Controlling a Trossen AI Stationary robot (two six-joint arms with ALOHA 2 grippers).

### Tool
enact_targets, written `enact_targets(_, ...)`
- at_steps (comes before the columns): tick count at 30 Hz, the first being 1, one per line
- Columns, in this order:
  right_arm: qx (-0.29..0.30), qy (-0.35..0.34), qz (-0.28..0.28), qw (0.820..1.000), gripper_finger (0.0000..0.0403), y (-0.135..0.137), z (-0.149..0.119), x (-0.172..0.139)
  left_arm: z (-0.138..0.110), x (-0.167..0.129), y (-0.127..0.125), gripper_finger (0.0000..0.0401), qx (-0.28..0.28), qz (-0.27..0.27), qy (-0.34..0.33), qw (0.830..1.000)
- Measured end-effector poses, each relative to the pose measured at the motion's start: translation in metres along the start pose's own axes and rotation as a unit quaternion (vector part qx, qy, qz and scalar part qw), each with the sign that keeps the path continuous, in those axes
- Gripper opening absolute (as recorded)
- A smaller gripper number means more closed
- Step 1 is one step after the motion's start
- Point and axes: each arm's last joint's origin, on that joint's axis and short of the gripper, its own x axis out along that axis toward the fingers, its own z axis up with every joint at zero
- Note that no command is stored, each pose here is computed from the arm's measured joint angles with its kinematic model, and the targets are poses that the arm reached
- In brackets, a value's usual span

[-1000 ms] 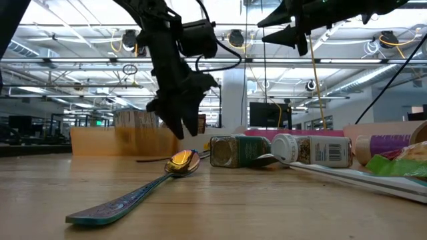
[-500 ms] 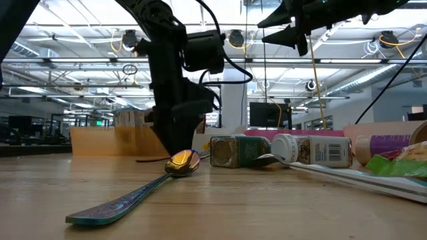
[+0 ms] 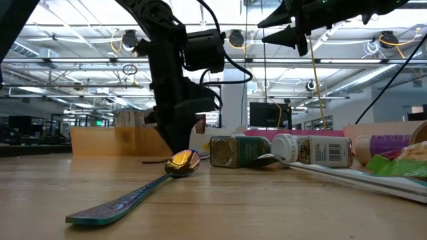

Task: Pick & Place Food Item
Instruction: Put the black spoon into the red bin

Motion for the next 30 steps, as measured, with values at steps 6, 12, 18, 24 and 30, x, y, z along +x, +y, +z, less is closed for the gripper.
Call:
enact_targets(6, 0.005, 0.0, 0.0, 1.0, 0.0205, 0.0, 0.0, 0.0, 0.002, 0.001, 0.005, 0.0018, -0.008, -0.01, 0.009, 1.0)
enact_targets(12, 0.005, 0.0, 0.001, 1.0, 0.0205, 0.0, 0.0, 0.0, 0.001, -0.005, 0.006, 0.0008, -0.006, -0.018, 0.017, 1.0)
enact_targets(18, 0.005, 0.001, 0.001, 1.0, 0.0205, 0.0, 0.0, 0.0, -0.003, -0.027, 0.014, 0.0006, 0.0, 0.001, 0.011, 1.0)
enact_targets(24, 0.005, 0.001, 0.001, 1.0, 0.0205, 0.0, 0.0, 0.0, -0.001, -0.044, 0.021, 0.0005, -0.001, -0.003, -0.008, 1.0)
enact_targets(30, 0.005, 0.001, 0.001, 1.0, 0.0205, 0.0, 0.0, 0.0, 0.0, -0.067, 0.024, 0.0005, -0.003, -0.025, -0.041, 0.999)
